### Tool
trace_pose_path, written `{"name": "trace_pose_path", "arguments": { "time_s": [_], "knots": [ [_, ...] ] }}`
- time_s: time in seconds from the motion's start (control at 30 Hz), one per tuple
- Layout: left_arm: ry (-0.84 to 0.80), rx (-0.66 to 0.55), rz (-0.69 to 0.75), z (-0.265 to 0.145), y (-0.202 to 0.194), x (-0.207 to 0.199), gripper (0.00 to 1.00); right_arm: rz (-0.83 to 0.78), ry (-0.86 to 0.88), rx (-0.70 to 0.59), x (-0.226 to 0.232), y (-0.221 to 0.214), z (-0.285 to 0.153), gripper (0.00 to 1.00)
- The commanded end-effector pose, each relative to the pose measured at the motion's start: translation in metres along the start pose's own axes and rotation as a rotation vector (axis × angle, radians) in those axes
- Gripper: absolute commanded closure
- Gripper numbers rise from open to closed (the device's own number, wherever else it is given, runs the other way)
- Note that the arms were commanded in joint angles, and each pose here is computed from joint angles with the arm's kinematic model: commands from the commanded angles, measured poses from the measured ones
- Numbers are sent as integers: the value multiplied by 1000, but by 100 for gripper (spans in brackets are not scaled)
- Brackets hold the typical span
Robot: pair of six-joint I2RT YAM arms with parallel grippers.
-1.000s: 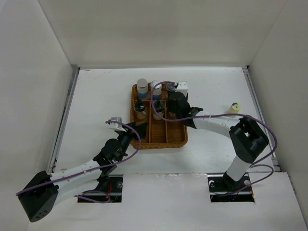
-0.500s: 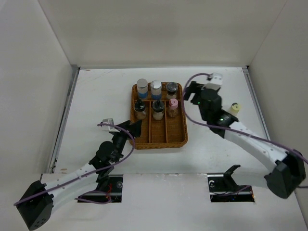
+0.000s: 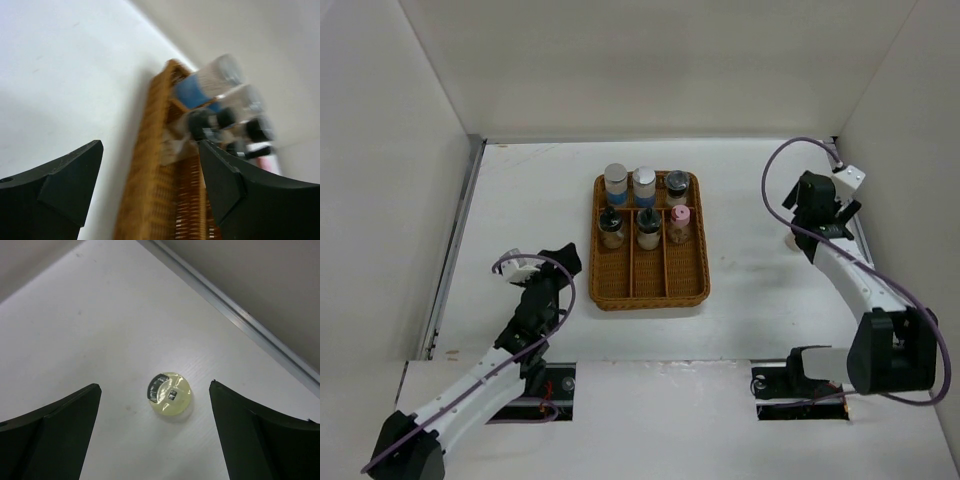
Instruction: Organize the condiment bottles
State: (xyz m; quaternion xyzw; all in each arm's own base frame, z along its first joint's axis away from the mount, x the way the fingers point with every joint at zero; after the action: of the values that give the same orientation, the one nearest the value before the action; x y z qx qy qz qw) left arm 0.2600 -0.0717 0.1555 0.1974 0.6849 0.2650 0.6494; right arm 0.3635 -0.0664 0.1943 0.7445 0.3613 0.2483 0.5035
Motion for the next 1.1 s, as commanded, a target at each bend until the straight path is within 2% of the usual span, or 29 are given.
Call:
{"name": "trace_pose_path", "arguments": {
  "time_s": [0.0,0.13,0.27,0.37,0.5,0.6,0.67,0.87,1.07],
  "knots": [
    [173,37,-29,4,-12,38,23,-8,-10,34,5,-4,12,3],
    [248,51,-87,9,-13,58,23,-3,-19,70,3,-15,27,4],
    [253,49,-148,9,-11,62,24,-4,-8,118,5,-32,36,6],
    [256,47,-150,8,-12,64,24,3,-18,136,3,-39,43,13],
    [253,49,-153,9,-12,64,24,7,-4,150,8,-46,45,26],
    [257,53,-148,9,-14,65,24,22,0,139,8,-43,46,46],
    [257,53,-153,9,-13,66,24,36,4,104,8,-35,40,54],
    [262,55,-152,10,-15,68,24,26,177,-37,50,-3,-27,56],
    [267,64,-152,11,-19,71,23,12,454,-68,103,-12,-119,56]
  ]
}}
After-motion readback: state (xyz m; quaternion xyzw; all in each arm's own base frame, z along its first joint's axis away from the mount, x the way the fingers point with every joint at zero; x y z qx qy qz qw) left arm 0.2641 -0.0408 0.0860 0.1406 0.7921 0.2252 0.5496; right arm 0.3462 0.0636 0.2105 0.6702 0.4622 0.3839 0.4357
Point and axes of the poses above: each gripper's point midway between its finger pads, its own z axis out along the fingers, its own x axis along the line the jaws close on, y = z × x, the point moved 1 cm from there along -z, back along the fingers, and after that the axes turned 7 degrees about -z, right-handed, at the moved point
